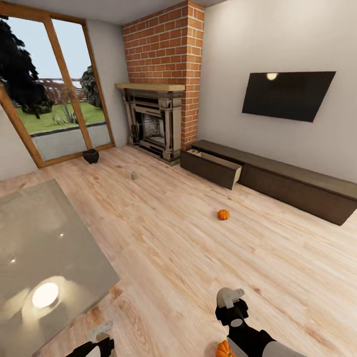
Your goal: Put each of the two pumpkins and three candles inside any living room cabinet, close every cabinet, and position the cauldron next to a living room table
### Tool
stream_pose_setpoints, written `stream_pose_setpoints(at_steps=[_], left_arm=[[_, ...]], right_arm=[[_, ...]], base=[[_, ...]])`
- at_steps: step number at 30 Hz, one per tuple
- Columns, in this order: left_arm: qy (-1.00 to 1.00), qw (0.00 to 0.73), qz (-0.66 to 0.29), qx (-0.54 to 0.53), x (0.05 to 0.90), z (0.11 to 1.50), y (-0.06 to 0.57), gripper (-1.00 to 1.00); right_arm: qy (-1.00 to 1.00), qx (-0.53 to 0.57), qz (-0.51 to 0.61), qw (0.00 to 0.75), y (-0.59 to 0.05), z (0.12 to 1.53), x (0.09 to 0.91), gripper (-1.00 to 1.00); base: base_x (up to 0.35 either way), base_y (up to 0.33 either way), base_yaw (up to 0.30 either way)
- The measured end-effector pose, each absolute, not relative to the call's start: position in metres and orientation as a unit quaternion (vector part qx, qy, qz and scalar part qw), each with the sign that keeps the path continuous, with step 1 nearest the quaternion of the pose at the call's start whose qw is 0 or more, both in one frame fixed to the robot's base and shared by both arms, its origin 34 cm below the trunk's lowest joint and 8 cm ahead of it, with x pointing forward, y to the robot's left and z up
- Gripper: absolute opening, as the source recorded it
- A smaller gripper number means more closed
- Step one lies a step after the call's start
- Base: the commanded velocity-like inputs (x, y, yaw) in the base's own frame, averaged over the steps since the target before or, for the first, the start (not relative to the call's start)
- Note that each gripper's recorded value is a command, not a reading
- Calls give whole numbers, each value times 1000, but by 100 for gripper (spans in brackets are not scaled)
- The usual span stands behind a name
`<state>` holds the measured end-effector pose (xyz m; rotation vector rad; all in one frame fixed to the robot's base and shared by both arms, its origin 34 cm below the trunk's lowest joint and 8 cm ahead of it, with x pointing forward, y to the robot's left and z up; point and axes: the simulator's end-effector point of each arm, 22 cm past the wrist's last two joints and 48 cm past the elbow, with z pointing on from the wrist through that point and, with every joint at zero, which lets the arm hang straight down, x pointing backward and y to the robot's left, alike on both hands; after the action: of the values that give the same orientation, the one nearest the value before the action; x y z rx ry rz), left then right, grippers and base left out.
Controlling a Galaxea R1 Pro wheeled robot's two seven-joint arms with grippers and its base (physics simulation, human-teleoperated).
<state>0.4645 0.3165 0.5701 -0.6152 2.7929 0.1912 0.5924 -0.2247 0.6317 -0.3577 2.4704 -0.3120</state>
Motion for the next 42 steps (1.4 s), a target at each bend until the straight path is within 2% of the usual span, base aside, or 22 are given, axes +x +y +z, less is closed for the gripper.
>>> stream_pose_setpoints(at_steps=[10,14,30,34,36,42], left_arm=[[965,137,66,-213,464,570,317,-100],[965,137,66,-213,464,570,317,-100],[965,145,63,-211,472,574,315,-100],[959,194,45,-201,523,594,305,-100],[962,223,31,-153,565,617,290,-100],[975,216,3,-58,624,684,258,-100]], right_arm=[[934,-135,-118,308,-225,632,592,-100],[934,-135,-118,308,-225,632,592,-100],[933,-135,-119,311,-225,634,594,-100],[933,-136,-116,313,-222,636,597,-100],[933,-135,-118,312,-223,636,597,-100],[934,-109,-103,324,-214,646,611,-100]], base=[[302,123,278],[302,124,65],[298,122,-226],[74,34,-27],[10,5,-4],[2,1,-1]])
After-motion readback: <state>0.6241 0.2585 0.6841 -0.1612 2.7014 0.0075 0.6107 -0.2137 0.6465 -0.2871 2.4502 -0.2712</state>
